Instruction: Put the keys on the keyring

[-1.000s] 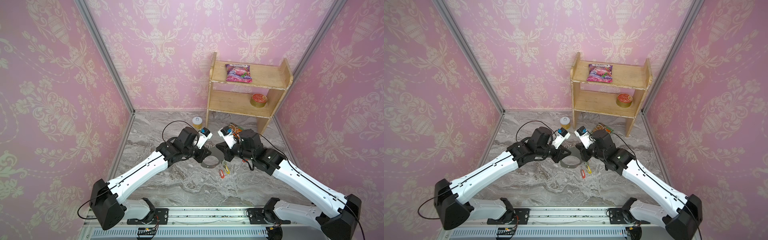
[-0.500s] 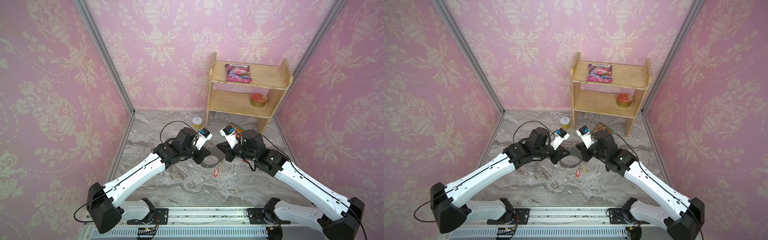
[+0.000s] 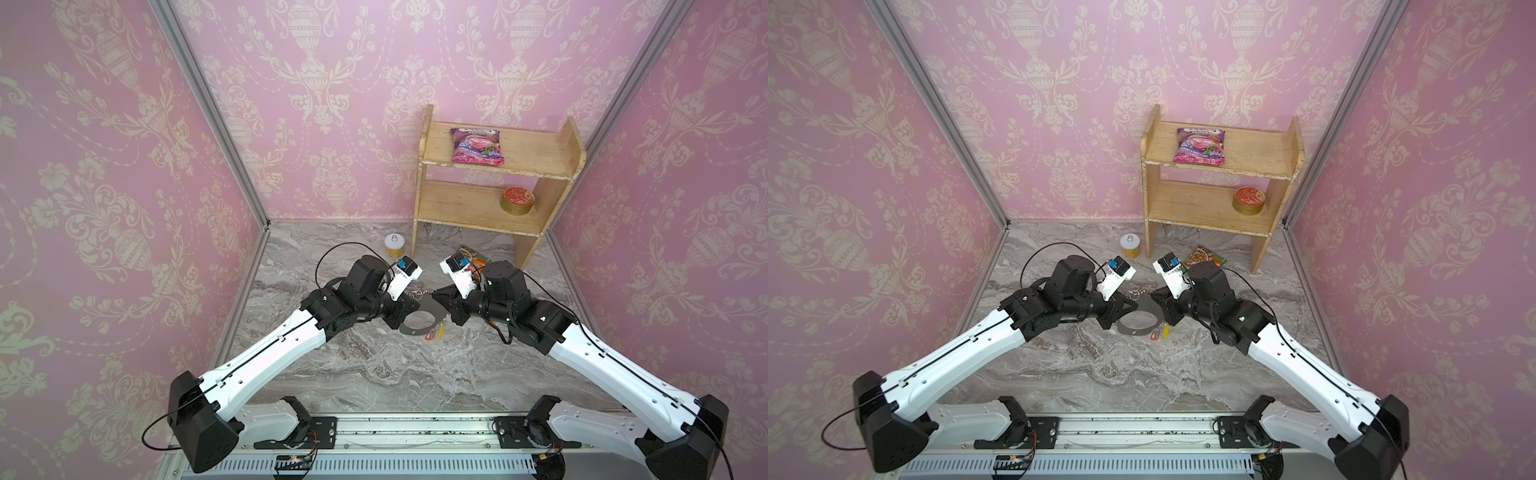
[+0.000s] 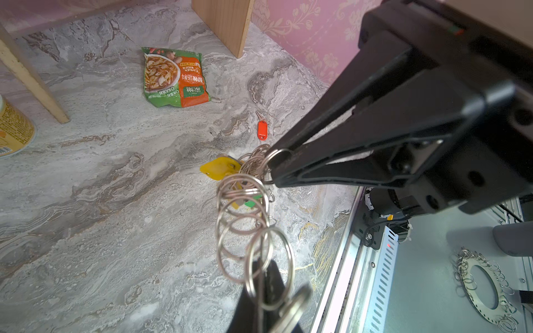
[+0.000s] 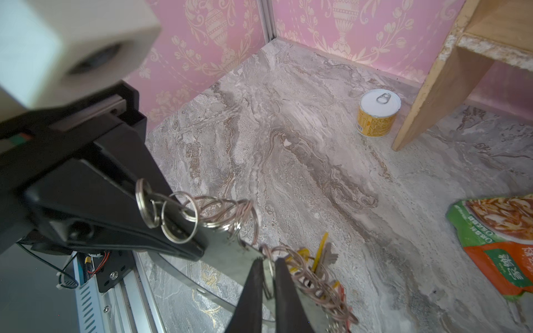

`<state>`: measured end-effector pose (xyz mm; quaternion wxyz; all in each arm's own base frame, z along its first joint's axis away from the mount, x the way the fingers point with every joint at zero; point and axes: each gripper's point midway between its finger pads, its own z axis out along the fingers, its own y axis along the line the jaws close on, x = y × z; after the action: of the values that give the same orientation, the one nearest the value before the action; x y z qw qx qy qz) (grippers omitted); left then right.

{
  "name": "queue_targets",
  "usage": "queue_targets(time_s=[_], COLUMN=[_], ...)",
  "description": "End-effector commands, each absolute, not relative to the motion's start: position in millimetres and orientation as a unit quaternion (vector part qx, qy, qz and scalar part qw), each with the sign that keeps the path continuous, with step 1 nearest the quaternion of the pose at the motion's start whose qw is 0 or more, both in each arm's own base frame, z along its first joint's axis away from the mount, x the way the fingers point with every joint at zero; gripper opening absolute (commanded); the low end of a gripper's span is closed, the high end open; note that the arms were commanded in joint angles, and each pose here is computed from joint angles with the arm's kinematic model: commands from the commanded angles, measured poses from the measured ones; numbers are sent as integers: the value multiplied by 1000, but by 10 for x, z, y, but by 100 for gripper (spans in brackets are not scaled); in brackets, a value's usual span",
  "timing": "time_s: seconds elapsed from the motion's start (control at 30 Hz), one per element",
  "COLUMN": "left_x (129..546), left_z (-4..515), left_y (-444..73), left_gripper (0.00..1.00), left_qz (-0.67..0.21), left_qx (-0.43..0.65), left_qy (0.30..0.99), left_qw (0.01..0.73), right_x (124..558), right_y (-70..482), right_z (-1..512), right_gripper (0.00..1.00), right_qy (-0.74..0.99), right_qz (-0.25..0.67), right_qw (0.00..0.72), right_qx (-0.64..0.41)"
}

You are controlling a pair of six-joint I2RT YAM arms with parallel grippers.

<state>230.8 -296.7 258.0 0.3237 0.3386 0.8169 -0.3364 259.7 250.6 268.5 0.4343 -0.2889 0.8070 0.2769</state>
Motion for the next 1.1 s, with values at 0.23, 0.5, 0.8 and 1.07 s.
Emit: queue_targets(time_s=[0.23, 0.5, 0.8, 1.07], left_x=[2282, 2286, 2298, 2306], left_z=[2832, 2860, 2871, 2849], left_y=[-2967, -2970, -2959, -2965], left_gripper=[0, 0, 0, 0], left_qz=[-351, -353, -350, -351], left_qx=[352, 350, 349, 347], left_qy=[788, 786, 787, 787], left_qw=[363, 367, 370, 370], right_x=[2574, 2539, 2506, 2494], right_y=[2453, 2434, 2462, 2423], right_z=[2670, 2687, 2683, 2700], right_gripper=[12, 14, 9, 0], right_qy=[808, 806, 802, 799], right_qz=[285, 289, 302, 299], right_qw=[435, 436, 434, 445], right_qx=[-276, -275, -277, -274])
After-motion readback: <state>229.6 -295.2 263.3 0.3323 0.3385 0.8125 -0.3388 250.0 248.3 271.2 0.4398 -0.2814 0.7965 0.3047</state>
